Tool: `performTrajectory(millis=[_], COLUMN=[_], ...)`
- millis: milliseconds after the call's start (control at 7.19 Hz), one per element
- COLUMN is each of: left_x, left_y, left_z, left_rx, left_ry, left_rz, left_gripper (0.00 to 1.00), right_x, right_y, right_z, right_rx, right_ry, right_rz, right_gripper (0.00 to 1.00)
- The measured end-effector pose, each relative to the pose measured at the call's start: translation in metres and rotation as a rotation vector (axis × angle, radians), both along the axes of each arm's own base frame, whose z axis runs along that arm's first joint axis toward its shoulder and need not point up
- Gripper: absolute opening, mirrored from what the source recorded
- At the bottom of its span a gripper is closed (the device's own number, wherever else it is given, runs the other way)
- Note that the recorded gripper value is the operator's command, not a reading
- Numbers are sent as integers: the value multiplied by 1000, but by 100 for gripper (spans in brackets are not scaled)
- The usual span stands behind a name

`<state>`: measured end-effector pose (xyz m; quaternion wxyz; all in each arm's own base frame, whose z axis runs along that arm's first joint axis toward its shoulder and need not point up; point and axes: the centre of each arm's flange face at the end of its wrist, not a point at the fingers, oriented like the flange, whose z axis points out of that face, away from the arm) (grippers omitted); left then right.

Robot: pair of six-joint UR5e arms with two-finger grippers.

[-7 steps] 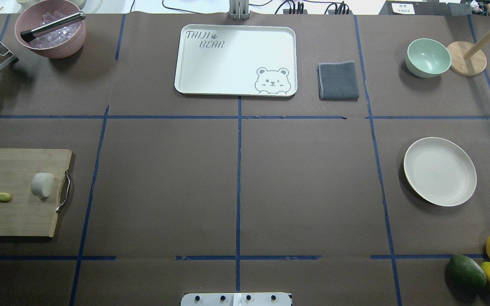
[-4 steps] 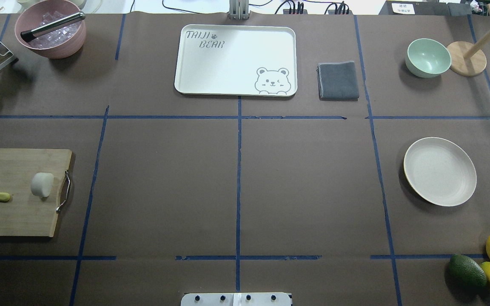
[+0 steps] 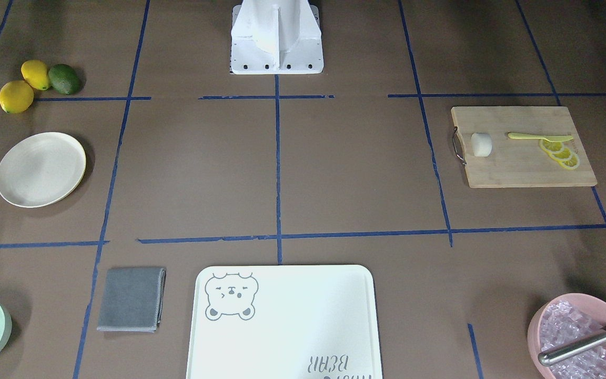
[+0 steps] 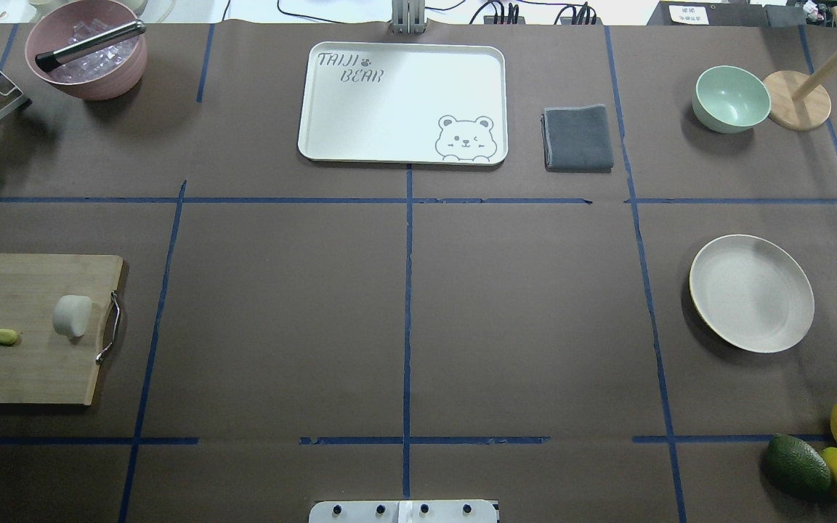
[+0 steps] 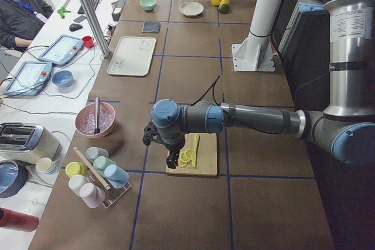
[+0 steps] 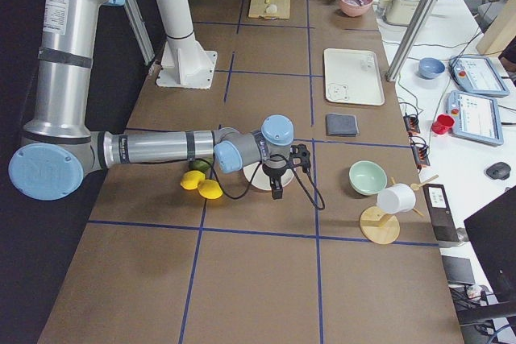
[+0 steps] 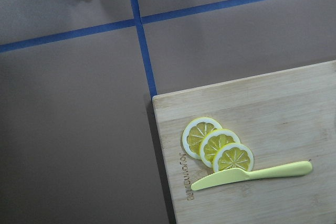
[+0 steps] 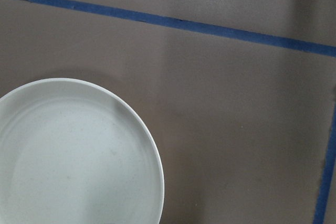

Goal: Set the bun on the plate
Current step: 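Reach the right gripper to the white plate rim and grasp it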

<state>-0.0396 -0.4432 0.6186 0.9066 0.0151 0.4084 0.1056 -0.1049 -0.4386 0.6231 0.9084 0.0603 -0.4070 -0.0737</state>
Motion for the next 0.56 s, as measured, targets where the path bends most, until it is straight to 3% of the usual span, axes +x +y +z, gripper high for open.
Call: performTrajectory(millis=[417,557], left_x=[0,0], left_y=[0,0], left_z=[0,0], left_rx=[0,0], left_ry=[1,1], left_rz=[0,0], left_gripper=[100,100], right_x=[-42,-52], right_y=[-1,0], right_z=[15,16], right_rx=[-36,-42], right_ry=[-43,-39], right_rz=[74,75], right_gripper=[95,84])
